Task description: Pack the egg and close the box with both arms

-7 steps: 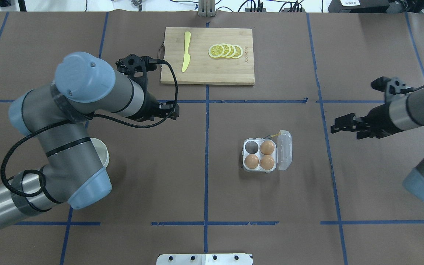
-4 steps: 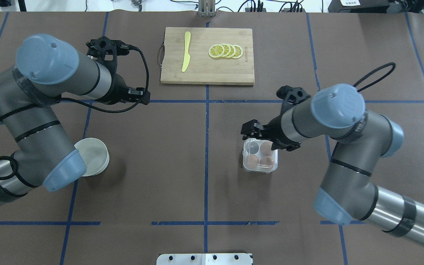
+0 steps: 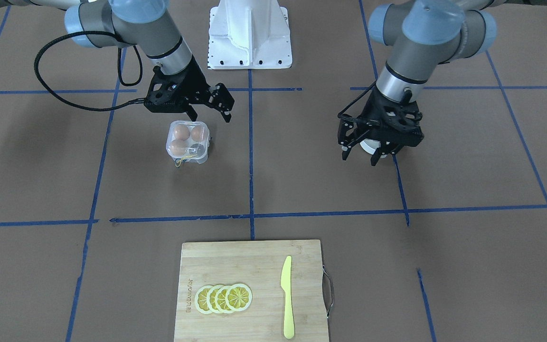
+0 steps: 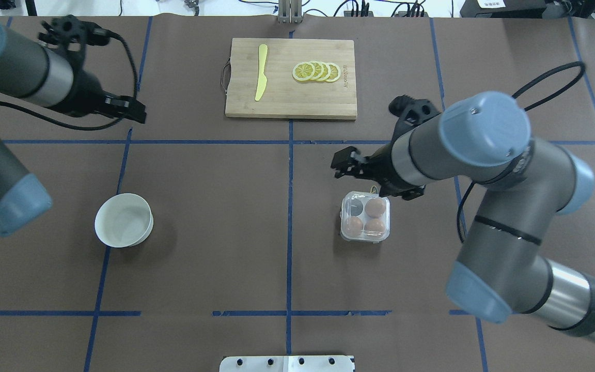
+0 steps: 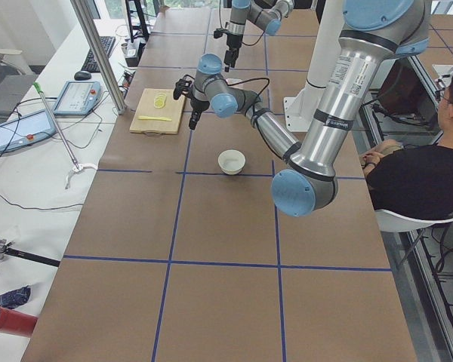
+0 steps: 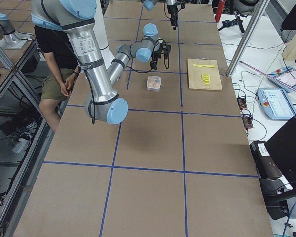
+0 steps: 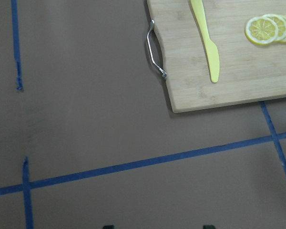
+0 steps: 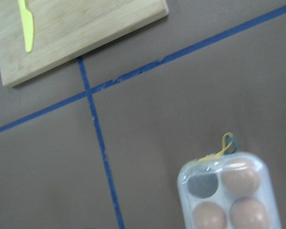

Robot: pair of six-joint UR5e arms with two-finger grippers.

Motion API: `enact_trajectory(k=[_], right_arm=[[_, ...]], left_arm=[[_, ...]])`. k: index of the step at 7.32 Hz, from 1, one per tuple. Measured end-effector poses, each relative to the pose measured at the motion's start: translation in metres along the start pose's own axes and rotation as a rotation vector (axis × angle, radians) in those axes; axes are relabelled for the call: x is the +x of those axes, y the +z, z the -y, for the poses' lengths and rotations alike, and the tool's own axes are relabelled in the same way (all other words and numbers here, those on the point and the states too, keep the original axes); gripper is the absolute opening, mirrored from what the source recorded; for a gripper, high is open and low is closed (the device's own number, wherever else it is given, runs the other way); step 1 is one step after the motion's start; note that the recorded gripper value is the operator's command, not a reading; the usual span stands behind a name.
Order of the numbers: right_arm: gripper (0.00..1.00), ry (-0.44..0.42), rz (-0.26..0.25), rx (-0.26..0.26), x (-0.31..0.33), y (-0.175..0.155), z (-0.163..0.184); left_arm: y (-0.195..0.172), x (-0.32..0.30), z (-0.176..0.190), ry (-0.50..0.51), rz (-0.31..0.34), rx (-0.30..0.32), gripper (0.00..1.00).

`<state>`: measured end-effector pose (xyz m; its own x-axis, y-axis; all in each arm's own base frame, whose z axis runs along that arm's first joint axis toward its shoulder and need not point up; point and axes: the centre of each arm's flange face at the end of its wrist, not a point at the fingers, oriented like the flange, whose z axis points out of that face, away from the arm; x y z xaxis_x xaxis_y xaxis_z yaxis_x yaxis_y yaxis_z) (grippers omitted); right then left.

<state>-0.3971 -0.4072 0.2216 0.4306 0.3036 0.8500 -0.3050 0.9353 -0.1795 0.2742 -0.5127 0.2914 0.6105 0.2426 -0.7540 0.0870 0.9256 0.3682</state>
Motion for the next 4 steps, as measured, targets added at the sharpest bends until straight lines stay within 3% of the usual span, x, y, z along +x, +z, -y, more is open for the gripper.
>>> enact_trajectory(k=[2,4], right_arm=[[1.00,-0.036,-0.053,0.006,0.077,-0.045,0.072],[1.00,-0.174,-0.133,0.012,0.195,-0.093,0.135]], left_arm=[[-0.051,-0.102,0.003,0.084,0.002,-0.014,0.71],[-0.083,-0.223,-0.005,0.201,0.062,-0.027,0.71]])
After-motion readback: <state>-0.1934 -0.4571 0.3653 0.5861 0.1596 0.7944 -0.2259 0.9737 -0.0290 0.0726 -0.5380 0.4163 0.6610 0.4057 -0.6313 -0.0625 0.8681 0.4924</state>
